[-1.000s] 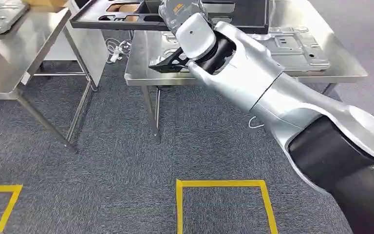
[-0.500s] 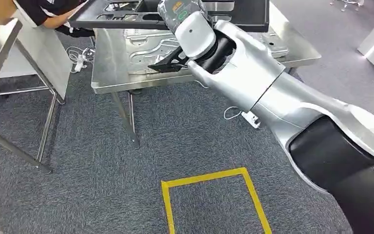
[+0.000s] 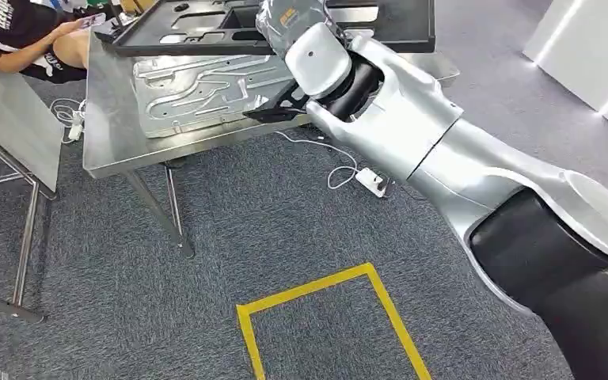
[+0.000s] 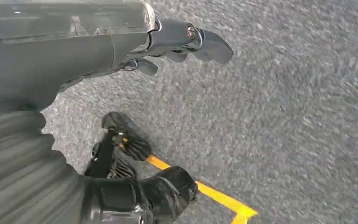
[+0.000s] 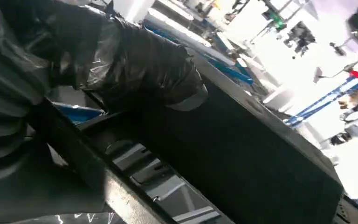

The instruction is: Take the parts from the cabinet and place them on the table.

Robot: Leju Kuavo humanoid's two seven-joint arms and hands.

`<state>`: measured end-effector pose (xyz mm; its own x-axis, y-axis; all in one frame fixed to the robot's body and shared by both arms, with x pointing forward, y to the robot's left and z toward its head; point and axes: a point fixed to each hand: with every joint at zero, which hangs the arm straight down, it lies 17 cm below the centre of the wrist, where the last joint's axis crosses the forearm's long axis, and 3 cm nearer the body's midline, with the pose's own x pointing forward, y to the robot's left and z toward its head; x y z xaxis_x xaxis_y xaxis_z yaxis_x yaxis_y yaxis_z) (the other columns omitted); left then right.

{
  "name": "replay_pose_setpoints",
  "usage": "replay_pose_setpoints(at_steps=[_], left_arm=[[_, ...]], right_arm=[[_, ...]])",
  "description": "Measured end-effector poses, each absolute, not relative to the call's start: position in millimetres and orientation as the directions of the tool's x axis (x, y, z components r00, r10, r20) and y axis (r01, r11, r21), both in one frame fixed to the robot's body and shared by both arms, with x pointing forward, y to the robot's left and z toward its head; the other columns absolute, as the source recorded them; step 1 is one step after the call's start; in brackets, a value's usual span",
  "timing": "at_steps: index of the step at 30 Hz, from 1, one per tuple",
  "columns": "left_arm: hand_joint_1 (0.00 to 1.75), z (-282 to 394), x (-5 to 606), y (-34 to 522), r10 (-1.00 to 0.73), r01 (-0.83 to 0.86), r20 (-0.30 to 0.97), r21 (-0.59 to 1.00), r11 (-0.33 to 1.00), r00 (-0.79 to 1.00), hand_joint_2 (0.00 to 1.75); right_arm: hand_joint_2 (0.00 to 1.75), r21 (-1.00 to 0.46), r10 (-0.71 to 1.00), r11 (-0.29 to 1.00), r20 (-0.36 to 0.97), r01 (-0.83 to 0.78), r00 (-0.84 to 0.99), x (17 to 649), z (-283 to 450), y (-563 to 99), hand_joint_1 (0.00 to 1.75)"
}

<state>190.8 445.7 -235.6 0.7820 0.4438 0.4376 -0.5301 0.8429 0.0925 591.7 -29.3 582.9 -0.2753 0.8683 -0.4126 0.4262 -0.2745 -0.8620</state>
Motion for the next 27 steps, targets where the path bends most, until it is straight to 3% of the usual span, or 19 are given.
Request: replay_pose_setpoints(at_steps=[27], left_arm=[[0.0,-238.5,184.7,441.8,0.45,-0.53,0.419,0.091,0.843,0.788,1.75]], right_arm=[[1.75,-0.873,0.861,-0.282,-0.413,0.397,-0.298,593.2,570.7,-26.1,1.75]])
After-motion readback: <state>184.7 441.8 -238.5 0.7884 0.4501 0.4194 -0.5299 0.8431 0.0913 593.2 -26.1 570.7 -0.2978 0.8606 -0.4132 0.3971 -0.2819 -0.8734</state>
